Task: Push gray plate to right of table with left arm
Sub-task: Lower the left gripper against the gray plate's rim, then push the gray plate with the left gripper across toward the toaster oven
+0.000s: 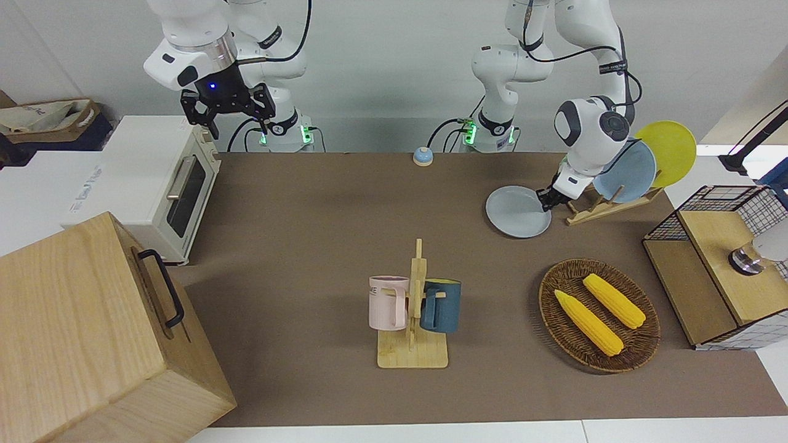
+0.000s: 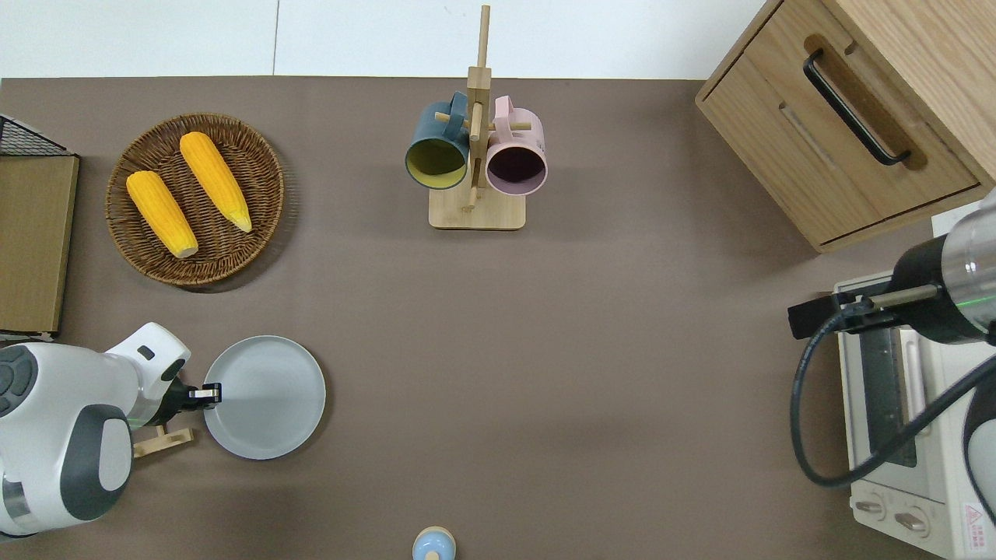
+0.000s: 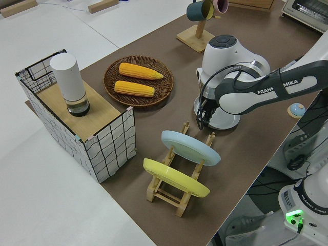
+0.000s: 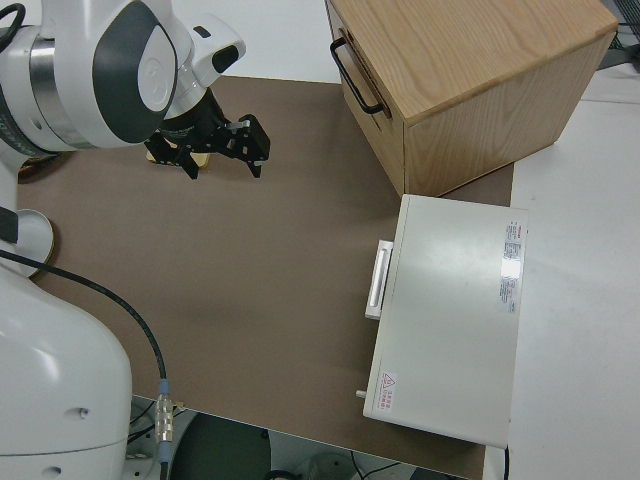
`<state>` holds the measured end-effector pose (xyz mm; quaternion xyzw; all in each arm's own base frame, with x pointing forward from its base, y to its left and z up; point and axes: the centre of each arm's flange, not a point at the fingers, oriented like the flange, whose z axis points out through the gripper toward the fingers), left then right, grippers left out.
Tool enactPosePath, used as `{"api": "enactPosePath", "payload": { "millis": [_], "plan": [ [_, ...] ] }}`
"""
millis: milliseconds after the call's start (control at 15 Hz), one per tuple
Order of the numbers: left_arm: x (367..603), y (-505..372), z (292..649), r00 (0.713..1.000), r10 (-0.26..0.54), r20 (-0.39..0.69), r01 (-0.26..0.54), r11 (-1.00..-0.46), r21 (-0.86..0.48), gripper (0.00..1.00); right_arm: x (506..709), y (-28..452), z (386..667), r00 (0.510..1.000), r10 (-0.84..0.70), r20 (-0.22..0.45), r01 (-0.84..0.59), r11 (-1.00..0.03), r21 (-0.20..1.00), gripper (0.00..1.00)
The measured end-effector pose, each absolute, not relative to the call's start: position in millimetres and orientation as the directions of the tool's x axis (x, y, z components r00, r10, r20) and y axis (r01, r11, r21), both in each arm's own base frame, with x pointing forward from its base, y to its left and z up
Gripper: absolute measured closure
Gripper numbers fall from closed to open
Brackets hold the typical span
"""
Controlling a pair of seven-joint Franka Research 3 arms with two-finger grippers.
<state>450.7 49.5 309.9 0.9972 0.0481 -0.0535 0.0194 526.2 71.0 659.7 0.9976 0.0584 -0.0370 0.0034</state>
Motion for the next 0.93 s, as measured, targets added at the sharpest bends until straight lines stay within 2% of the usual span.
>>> {"api": "enactPosePath", "payload": {
  "millis": [533,933],
  "plan": [
    [451,49,310,0.989,0.102,-0.109,0.106,-0.994,0.033,0.97,526,71,660,0.99,0.116,-0.074,0.117,-0.993,0.002,0.01],
    [457,12,309,0.977,0.182,-0.108,0.184,-0.983,0.011,0.97,526,71,660,0.99,0.116,-0.074,0.117,-0.993,0.002,0.01]
  ]
}}
